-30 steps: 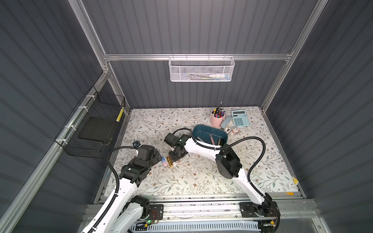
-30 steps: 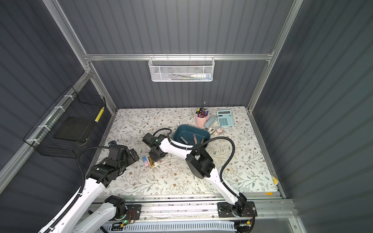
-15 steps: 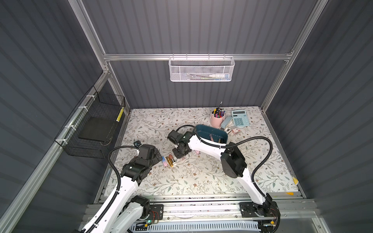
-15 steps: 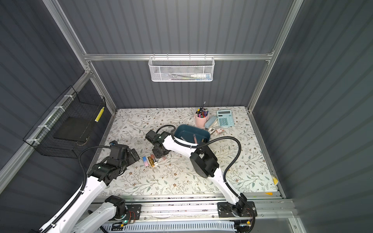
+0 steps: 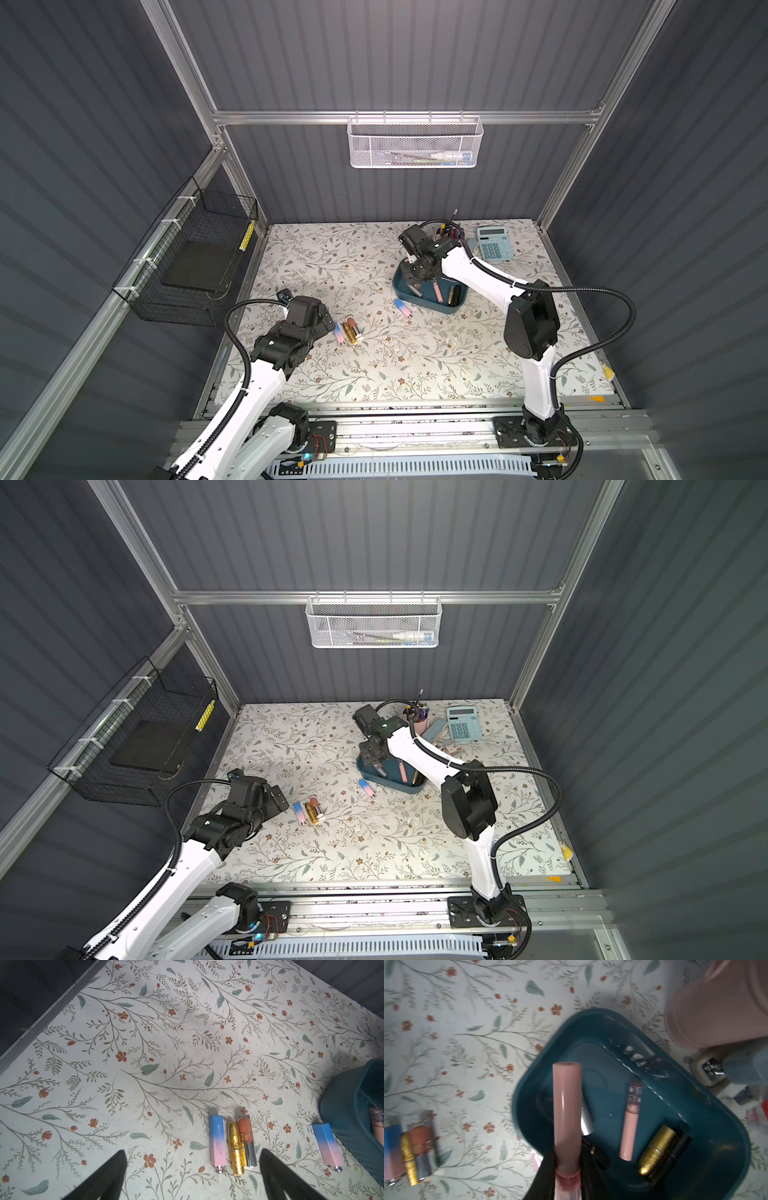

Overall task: Put the lipstick into the storage box
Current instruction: Place the lipstick in the storage box.

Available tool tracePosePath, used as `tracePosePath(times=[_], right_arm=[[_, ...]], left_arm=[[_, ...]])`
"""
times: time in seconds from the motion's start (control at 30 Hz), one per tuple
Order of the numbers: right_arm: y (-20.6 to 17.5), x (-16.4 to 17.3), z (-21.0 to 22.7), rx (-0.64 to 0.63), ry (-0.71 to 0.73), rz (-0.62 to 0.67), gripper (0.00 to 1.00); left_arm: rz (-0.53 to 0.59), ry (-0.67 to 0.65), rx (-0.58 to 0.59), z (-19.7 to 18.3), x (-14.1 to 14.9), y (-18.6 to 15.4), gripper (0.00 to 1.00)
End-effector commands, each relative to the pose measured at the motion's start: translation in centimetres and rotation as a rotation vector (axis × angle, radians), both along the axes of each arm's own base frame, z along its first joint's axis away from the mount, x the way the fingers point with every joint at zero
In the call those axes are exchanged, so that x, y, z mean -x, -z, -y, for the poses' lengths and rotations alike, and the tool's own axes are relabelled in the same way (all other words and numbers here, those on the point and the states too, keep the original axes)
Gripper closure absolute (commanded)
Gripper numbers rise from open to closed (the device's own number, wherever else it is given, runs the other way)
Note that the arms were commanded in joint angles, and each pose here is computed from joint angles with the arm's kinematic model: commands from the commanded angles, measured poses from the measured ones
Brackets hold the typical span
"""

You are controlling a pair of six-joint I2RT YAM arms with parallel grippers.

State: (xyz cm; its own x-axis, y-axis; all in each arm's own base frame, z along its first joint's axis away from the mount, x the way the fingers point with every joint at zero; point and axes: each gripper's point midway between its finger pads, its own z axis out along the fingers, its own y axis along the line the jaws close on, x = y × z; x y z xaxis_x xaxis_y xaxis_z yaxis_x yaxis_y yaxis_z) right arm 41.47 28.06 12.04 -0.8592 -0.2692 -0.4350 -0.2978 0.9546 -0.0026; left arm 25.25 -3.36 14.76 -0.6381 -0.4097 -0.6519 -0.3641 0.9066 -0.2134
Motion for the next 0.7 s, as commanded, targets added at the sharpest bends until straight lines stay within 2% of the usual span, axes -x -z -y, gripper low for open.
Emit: tracePosePath(times=[0.0, 0.27, 0.47, 0.67], right_arm=[[1.3, -0.5, 2.4, 0.026, 0.048, -0.015, 0.82], [4.9, -1.1, 7.2, 0.05, 0.154, -0.077, 0.82], [7.4, -0.9, 8.9, 0.072, 0.195, -0.113, 0.82], [8.0, -1.1, 9.8, 0.112, 0.198, -0.105, 0.74]], left_arm=[[0.011, 0.005, 0.0, 0.2, -0.4, -0.3, 0.0], [0.005, 0.009, 0.005, 0.5, -0.8, -0.2, 0.0], [-0.005, 0.013, 0.004, 0.7, -1.0, 0.1, 0.0], [-0.011, 0.013, 0.0, 0.7, -1.1, 0.2, 0.0]])
